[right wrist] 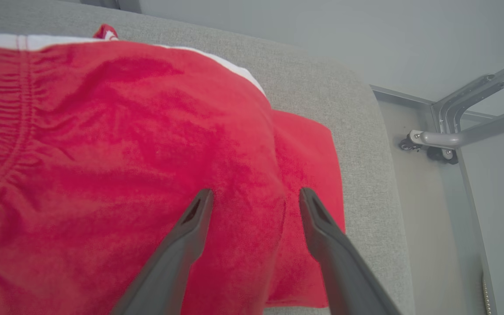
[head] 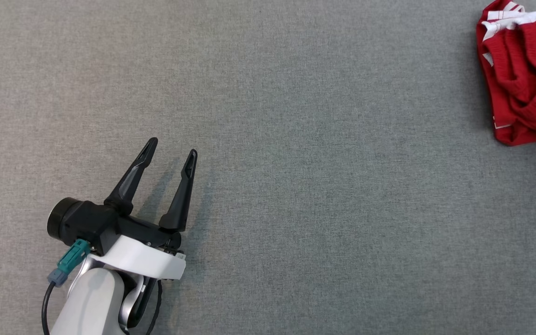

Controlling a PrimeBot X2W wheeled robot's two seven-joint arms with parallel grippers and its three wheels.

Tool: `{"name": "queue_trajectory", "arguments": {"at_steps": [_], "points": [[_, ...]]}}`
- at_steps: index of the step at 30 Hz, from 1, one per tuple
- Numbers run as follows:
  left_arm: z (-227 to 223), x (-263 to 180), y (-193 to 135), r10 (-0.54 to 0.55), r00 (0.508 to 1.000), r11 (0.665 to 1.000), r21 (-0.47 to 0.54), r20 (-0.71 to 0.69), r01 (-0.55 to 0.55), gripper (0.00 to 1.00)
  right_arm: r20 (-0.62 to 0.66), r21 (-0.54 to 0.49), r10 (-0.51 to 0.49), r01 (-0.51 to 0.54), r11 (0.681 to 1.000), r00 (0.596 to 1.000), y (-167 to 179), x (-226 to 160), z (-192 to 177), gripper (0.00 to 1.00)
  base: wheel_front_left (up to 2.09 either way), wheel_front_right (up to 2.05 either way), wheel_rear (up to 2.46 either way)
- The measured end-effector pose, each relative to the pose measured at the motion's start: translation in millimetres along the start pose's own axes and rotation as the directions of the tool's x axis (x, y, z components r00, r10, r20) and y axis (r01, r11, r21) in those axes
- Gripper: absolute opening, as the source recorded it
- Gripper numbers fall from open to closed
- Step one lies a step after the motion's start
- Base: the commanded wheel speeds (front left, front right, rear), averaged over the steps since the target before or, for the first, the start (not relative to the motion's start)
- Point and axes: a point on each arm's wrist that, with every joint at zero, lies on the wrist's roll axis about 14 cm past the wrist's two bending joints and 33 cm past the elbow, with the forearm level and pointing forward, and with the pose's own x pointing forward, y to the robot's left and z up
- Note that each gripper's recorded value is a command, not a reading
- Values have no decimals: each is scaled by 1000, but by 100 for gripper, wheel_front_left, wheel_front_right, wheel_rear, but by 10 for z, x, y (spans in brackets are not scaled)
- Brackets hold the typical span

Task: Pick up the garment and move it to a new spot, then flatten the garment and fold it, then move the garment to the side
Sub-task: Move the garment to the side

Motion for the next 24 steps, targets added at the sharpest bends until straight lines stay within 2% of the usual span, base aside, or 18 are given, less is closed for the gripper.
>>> {"name": "queue_trajectory", "arguments": {"at_steps": [6,11,18,24], "points": [[107,-48,-6,8,1000,1000,2,23,-8,100,55,-86,-75,80,993,996,-141,-86,71,100,0,0,0],[260,-91,-50,2,998,1000,10,59,-3,100,212,-82,-133,153,985,968,-305,-310,400,100,0,0,0],[471,-255,-96,5,995,1000,25,104,-8,100,435,8,-104,112,994,895,-118,-735,795,100,0,0,0],[701,-400,-106,10,987,999,45,161,-18,100,596,72,-95,65,995,798,-93,-1217,968,100,0,0,0]]}}
